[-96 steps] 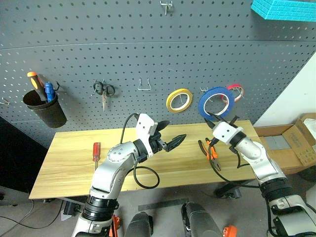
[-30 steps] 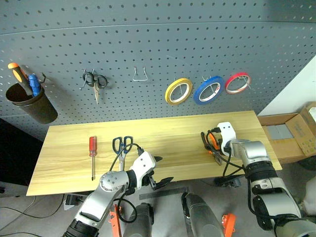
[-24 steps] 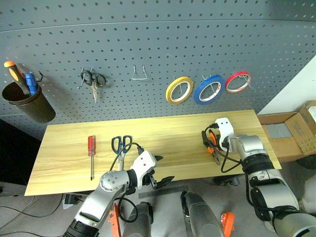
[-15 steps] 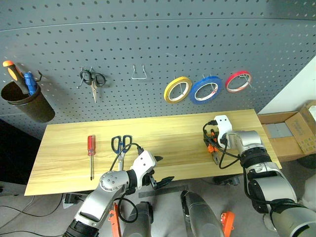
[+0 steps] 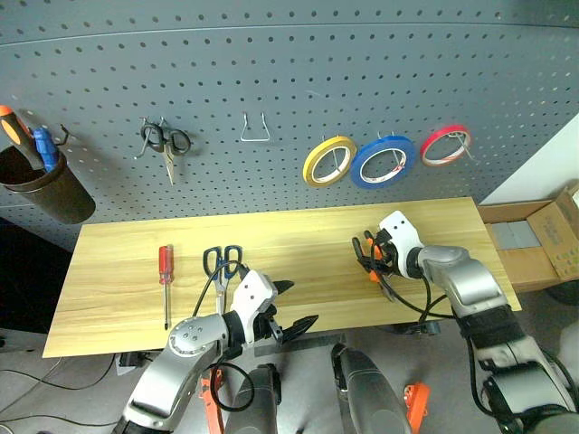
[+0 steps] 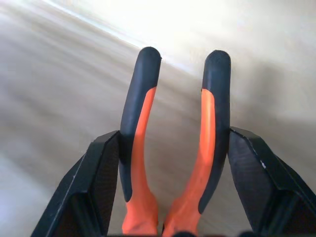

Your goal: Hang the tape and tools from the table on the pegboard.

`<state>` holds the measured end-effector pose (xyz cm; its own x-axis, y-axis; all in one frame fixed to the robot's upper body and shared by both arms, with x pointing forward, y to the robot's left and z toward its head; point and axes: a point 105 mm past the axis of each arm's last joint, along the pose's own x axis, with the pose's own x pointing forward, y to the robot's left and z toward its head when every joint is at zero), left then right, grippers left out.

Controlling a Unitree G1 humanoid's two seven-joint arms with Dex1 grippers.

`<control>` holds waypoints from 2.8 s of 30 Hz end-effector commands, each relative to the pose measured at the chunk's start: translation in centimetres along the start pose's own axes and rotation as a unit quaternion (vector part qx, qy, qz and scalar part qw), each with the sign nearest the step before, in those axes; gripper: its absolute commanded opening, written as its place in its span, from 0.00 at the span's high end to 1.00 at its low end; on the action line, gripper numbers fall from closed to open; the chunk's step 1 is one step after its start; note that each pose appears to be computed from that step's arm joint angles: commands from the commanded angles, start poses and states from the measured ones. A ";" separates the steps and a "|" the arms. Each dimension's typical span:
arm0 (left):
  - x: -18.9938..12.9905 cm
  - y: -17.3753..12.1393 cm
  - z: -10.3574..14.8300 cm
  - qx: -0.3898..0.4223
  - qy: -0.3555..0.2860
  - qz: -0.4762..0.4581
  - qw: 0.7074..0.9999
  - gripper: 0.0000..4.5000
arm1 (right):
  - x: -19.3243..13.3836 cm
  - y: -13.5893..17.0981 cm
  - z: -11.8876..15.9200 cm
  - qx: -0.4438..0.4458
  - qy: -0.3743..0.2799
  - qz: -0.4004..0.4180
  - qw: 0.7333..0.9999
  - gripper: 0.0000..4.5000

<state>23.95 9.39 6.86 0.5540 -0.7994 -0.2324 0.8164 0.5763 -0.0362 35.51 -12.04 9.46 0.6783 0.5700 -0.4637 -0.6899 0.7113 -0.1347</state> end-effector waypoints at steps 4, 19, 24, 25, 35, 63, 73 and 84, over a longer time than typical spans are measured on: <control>-2.7 -1.7 2.6 -0.061 -0.082 0.066 0.993 0.00 | -3.8 5.6 9.2 -0.004 -0.220 0.056 0.974 0.39; -7.3 1.9 12.3 -0.001 -0.229 0.282 0.932 0.00 | -7.9 6.8 27.3 0.024 -0.560 -0.015 0.828 0.39; -7.6 3.7 14.8 0.031 -0.246 0.294 0.923 0.00 | -7.2 6.7 30.1 0.029 -0.603 -0.026 0.797 0.39; -7.7 4.0 15.1 0.034 -0.246 0.296 0.922 0.00 | -7.1 6.6 30.4 0.029 -0.607 -0.028 0.793 0.39; -5.6 7.3 18.1 0.064 -0.267 0.290 0.917 0.00 | -5.1 5.4 30.2 -0.030 -0.632 -0.128 0.764 0.39; -5.1 7.5 16.3 0.050 -0.255 0.276 0.925 0.00 | 0.1 7.5 23.4 -0.116 -0.512 -0.085 0.847 0.01; -4.6 7.8 15.1 0.037 -0.242 0.278 0.929 0.00 | -2.4 4.7 19.9 -0.133 -0.468 -0.094 0.869 0.01; -5.2 9.9 4.3 -0.009 -0.057 0.416 0.907 0.00 | -5.7 7.3 11.6 -0.169 -0.367 0.069 0.912 0.01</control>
<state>30.01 17.70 13.32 0.9844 -0.1720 -0.0382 0.1735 0.9840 0.0400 31.77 -6.11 20.02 0.5834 0.7955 0.1639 -0.6903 0.5920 -0.4160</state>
